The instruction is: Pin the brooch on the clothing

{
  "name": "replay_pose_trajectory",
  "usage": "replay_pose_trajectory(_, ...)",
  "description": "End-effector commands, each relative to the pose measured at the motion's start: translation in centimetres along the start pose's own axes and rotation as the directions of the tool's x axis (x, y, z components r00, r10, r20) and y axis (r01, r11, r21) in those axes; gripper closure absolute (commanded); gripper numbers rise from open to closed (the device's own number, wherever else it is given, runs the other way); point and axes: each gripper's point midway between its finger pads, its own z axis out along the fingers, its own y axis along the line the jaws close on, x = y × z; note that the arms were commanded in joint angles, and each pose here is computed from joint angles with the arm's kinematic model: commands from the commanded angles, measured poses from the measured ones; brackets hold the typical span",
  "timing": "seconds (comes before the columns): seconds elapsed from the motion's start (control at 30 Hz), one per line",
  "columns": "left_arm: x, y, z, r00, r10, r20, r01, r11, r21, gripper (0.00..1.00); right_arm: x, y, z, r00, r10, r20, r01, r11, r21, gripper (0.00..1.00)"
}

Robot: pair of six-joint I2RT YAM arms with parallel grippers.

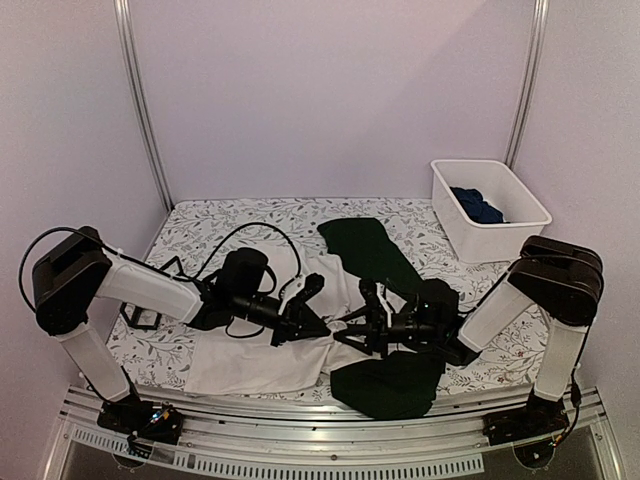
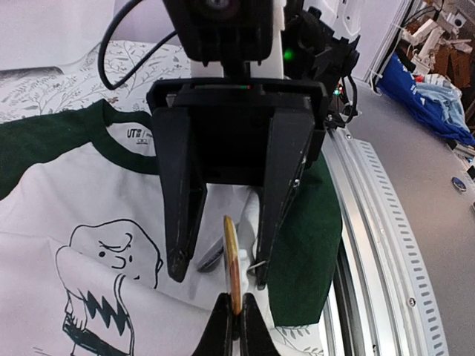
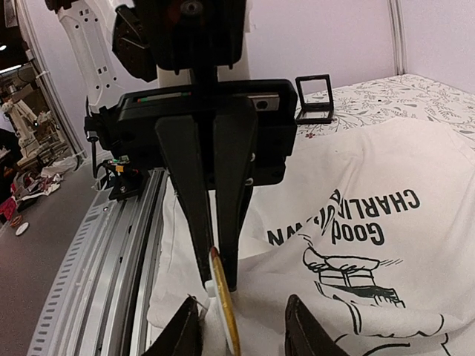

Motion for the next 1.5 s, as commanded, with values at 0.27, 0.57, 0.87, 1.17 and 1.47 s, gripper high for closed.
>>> replay_pose_trajectory(0.27,0.7,-0.2,0.4,1.0,0.027,-0.005,-0.027,1.0,0.01,1.0,-0.6,-0.7,0.6,0.999,0.023,0.021,-0.024,1.0,0.009,0.74)
replay_pose_trajectory(0.57,0.6,-0.4,0.4,0.998,0.058,-0.006,-0.058,0.998,0.015,1.0,-0.2,-2.4,0.6,0.993,0.117,0.008,-0.117,0.992,0.04,0.8)
replay_pose_trajectory(0.87,0.4,-0.3,0.3,0.998,0.062,0.0,-0.062,0.998,0.002,1.0,1.0,-2.1,-0.2,0.988,0.154,-0.006,-0.154,0.987,0.045,0.85)
replay_pose_trajectory(1.17,0.4,-0.5,0.4,0.997,0.072,-0.001,-0.072,0.997,0.015,1.0,-0.2,-2.6,-0.2,0.985,0.169,0.022,-0.169,0.984,0.052,0.92)
replay_pose_trajectory(1.47,0.5,-0.3,0.2,0.997,0.073,-0.004,-0.073,0.997,-0.002,1.0,-0.6,-3.1,-1.5,0.971,0.226,0.075,-0.231,0.97,0.07,0.92)
